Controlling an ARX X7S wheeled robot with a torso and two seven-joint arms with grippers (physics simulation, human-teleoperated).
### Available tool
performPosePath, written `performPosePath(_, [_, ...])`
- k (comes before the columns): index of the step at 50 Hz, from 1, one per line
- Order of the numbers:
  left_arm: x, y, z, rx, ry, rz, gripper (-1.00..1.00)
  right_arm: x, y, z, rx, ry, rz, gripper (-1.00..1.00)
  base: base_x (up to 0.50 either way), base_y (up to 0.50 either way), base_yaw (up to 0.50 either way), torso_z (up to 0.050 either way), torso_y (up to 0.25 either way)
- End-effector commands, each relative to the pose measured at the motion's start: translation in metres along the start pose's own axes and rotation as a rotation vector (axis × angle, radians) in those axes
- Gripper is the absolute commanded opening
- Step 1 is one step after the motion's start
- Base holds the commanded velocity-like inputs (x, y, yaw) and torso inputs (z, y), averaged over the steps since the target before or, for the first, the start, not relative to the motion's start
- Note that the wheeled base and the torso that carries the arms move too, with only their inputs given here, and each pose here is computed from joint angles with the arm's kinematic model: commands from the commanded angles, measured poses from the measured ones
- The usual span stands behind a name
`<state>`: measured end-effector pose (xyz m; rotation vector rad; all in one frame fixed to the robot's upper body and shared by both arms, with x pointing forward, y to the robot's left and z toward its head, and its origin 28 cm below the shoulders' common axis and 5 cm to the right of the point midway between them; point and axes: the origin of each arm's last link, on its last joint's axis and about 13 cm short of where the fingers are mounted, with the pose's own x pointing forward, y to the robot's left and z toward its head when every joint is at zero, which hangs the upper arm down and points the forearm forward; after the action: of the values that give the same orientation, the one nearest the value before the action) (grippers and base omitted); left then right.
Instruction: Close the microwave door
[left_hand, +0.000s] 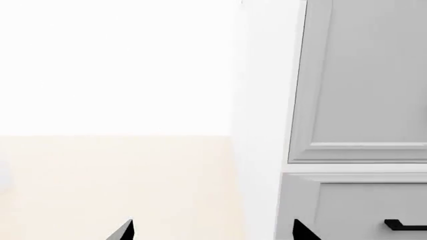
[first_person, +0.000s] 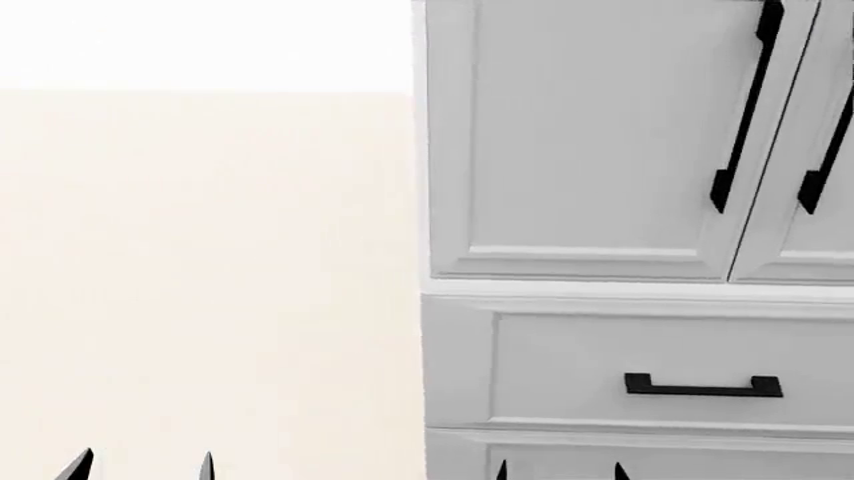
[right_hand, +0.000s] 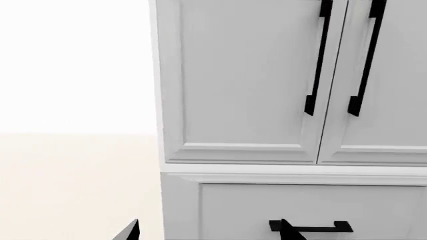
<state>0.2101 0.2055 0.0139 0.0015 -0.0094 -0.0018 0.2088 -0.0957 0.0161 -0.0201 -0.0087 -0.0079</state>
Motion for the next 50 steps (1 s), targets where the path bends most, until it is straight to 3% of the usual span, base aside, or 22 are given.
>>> performPosePath(1, [0.0001,-0.0002,0.0001,-0.001,0.000,-0.001,1.00,0.0000,0.0000,-0.0002,0.001,0.002,0.000,1.00,0.00,0.50,0.00,0.000,0.000])
performPosePath(13, [0.0001,-0.0002,0.0001,-0.001,0.000,-0.001,1.00,-0.0003,0.0001,0.0004,-0.001,0.000,0.000,1.00,0.00,0.50,0.00,0.000,0.000])
performPosePath(15, [0.0001,-0.0002,0.0001,0.000,0.000,0.000,1.00,-0.0007,0.0031,-0.0006,-0.055,0.006,0.016,1.00,0.00,0.32,0.00,0.000,0.000])
performPosePath(17, [0.0001,-0.0002,0.0001,-0.001,0.000,-0.001,1.00,0.0013,0.0037,-0.0028,-0.111,0.028,-0.012,1.00,0.00,0.00,0.00,0.000,0.000])
performPosePath(20, [-0.0005,-0.0001,-0.0003,0.001,-0.003,-0.001,1.00,0.0028,0.0036,-0.0028,-0.075,0.088,0.000,1.00,0.00,0.00,0.00,0.000,0.000])
performPosePath(25, [-0.0007,-0.0003,0.0006,0.000,-0.003,-0.001,1.00,0.0056,0.0029,-0.0043,-0.087,0.160,-0.033,1.00,0.00,0.00,0.00,0.000,0.000])
performPosePath(33, [-0.0010,-0.0006,0.0016,0.001,-0.005,0.000,1.00,0.0055,0.0029,-0.0055,-0.084,0.165,-0.027,1.00,0.00,0.00,0.00,0.000,0.000])
performPosePath(34, [-0.0010,-0.0006,0.0016,0.001,-0.005,0.000,1.00,0.0047,0.0023,-0.0055,-0.049,0.152,-0.002,1.00,0.00,0.00,0.00,0.000,0.000])
performPosePath(43, [-0.0007,-0.0008,0.0013,0.000,-0.004,-0.002,1.00,0.0049,0.0034,-0.0054,-0.073,0.154,0.011,1.00,0.02,0.00,0.00,0.000,0.000])
performPosePath(50, [-0.0002,-0.0004,0.0003,-0.001,-0.004,-0.002,1.00,0.0045,0.0041,-0.0062,-0.094,0.150,0.025,1.00,0.46,0.00,0.00,0.000,0.000])
